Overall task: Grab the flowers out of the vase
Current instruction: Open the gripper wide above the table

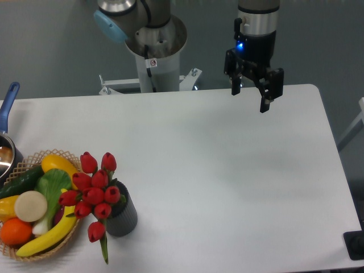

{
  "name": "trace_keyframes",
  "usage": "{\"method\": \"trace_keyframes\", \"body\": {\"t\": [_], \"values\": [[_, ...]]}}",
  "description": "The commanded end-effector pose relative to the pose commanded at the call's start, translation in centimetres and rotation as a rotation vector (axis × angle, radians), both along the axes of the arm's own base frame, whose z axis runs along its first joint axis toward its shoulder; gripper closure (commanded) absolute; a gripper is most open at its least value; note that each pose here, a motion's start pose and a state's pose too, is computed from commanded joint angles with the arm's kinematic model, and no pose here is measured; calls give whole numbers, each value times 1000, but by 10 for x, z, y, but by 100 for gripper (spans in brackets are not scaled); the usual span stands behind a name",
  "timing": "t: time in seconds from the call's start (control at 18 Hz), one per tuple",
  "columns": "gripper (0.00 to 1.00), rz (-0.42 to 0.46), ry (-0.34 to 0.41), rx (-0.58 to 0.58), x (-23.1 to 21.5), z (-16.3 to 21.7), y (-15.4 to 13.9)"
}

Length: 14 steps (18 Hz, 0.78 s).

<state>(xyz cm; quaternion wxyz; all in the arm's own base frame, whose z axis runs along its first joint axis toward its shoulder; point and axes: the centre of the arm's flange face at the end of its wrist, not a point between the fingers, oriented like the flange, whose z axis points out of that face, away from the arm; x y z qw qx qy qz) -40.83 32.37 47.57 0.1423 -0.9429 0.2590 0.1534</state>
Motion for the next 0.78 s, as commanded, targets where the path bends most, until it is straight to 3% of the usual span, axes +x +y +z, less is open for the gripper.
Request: {"method": "trace_keyframes", "body": {"t": [0.44,0.61,0.78], "values": [[0,6,-36,43,3,-4,2],[0,145,-138,123,8,-10,7],[0,202,-181,164,8,-14,14]]}}
